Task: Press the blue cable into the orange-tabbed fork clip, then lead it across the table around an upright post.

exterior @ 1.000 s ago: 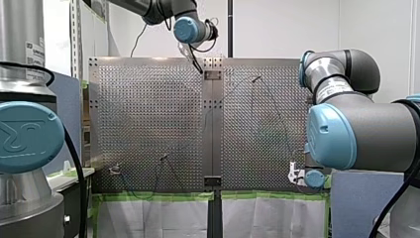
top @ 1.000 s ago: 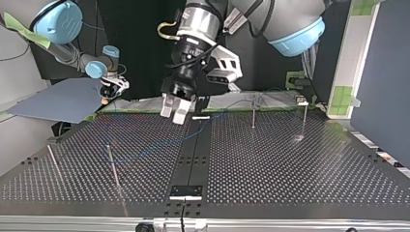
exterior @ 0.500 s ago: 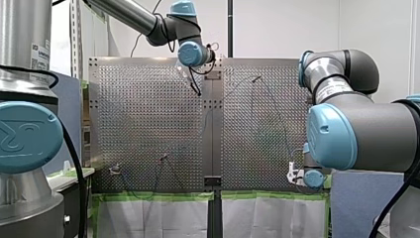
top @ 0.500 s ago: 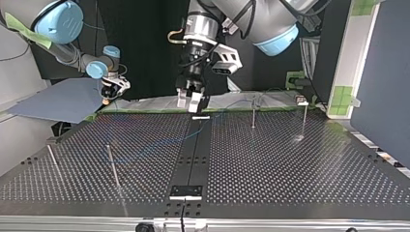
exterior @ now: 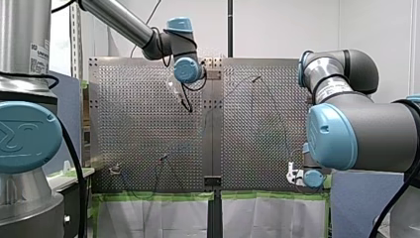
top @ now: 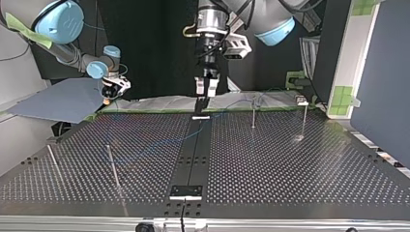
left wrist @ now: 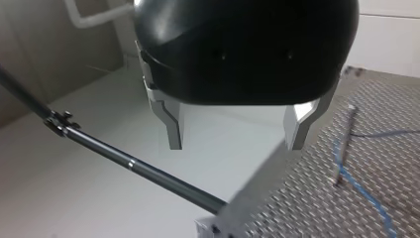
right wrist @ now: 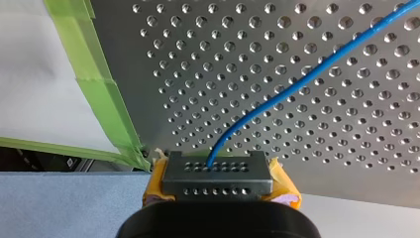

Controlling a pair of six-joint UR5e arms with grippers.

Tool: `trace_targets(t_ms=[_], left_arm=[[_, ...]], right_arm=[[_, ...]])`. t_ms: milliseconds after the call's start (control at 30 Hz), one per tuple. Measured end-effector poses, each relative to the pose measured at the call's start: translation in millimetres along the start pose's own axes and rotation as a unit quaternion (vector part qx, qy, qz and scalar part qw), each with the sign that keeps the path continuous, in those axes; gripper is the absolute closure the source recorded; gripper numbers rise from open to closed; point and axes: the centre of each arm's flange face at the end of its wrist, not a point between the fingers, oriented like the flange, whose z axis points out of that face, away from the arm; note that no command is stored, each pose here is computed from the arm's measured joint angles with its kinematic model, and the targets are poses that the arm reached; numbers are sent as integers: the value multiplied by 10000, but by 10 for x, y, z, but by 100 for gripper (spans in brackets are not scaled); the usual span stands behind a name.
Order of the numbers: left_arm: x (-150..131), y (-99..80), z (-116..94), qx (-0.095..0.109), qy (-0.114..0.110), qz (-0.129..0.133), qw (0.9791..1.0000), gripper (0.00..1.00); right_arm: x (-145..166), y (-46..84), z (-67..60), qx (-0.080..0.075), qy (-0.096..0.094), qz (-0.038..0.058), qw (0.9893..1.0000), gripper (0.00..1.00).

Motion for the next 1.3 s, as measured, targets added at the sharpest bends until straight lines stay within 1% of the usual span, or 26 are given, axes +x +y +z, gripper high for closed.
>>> trace_targets(t_ms=[100, 233, 433, 633, 767, 933, 1033, 1133, 1167, 1300], left_arm=[[76, 121, -75, -91, 76, 149, 9998, 1], [157, 254, -149, -139, 160, 363, 9991, 1], [357, 489, -266, -224, 330, 650, 9971, 1], [695, 780, -391, -261, 596, 827, 9945, 1], [883, 986, -497, -348, 794, 961, 9916, 1], [979, 1166, -640, -403, 987, 1116, 9880, 1], [1016, 1260, -736, -411, 1090, 1237, 9855, 1], [1048, 1341, -833, -395, 1195, 1389, 9823, 1], [1060, 1375, -874, -392, 1235, 1458, 9808, 1], [1098, 1480, -1007, -352, 1351, 1621, 9768, 1]], right_arm=[[0, -7, -1, 8, 0, -1, 10000, 100], [8, -6, 5, 8, 7, 2, 10000, 100], [10, -11, 6, 17, -4, 0, 10000, 100], [6, -13, 1, 20, -21, -3, 10000, 100], [6, -10, 1, 18, -23, -3, 10000, 100], [5, -10, 1, 18, -23, -3, 10000, 100], [9, -7, 4, 14, -19, -1, 10000, 100], [9, 10, 7, 4, -20, 3, 10000, 100], [11, 13, 9, 3, -19, 3, 10000, 100], [13, 25, 11, -3, -25, 2, 10000, 100]])
